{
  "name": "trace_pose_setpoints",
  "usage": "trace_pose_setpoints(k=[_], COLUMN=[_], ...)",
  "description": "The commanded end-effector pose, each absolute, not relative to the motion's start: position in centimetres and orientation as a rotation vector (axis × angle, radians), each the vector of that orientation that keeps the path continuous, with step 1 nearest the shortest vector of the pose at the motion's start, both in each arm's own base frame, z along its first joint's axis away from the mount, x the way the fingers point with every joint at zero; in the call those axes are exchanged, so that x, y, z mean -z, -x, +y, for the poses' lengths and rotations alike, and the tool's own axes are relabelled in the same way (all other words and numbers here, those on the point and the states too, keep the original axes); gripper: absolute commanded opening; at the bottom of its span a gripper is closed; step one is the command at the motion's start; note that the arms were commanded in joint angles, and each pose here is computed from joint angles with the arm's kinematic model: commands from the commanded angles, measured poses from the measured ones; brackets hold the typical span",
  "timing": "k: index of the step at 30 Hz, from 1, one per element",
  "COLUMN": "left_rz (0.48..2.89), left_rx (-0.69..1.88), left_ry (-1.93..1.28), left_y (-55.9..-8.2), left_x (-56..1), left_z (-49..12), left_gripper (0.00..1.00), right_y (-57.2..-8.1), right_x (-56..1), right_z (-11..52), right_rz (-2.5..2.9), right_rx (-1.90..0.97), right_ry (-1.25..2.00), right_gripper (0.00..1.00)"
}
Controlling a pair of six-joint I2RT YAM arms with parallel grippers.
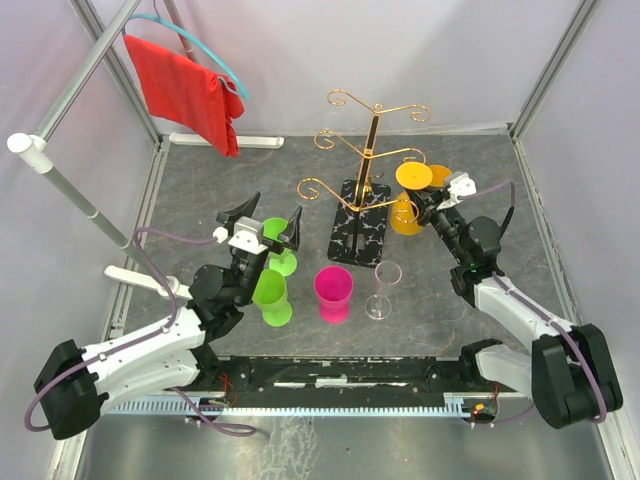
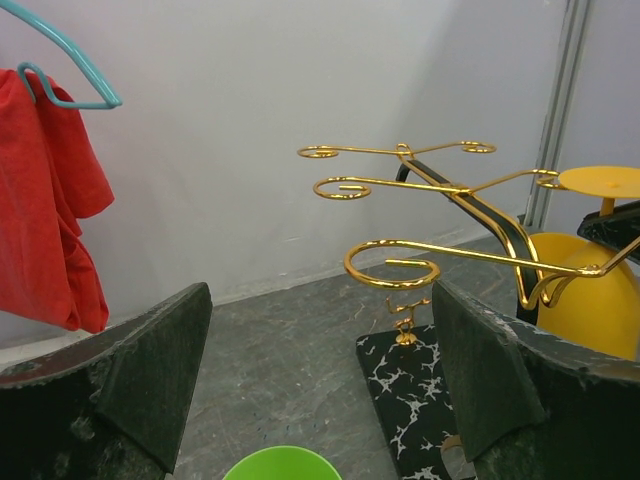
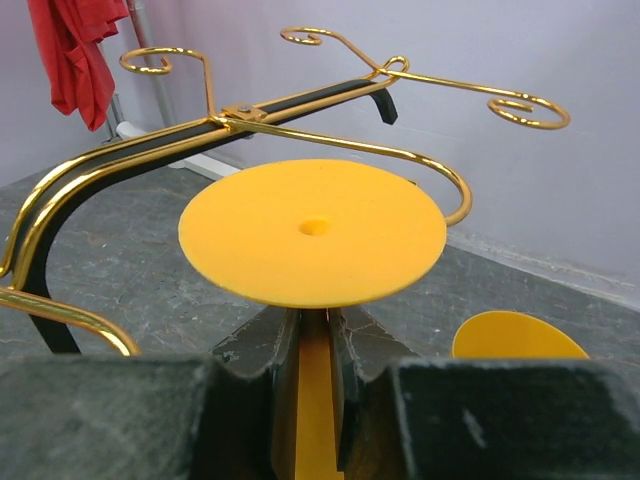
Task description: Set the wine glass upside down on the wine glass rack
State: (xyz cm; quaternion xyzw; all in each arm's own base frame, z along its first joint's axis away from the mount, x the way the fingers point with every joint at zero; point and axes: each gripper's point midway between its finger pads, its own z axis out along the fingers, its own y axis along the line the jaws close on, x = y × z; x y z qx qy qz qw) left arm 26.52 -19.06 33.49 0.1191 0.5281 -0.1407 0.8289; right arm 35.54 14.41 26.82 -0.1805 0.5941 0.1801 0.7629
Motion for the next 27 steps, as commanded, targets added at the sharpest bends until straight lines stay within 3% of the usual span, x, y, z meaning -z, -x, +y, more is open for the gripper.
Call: trace_pose_setpoints(k=[1,27], left_rz=[1.086,1.094], left_rx=[0.271,0.214], left_ry=[-0.218,-0.208], left_y=[-26.8,-27.3], left_x=[-34.5,-33.8], left_z=[-18.5,-18.1], left_gripper=[0.97,0.98], right_y=[-35.7,-41.8], right_x=[-30.0,-29.4], right_z=[14.8,16.1], right_rz=[1.158,1.15], right_rx=[-0.459,-0.488], right_ry=[0.388,0.378], right_gripper=[0.01,0.01])
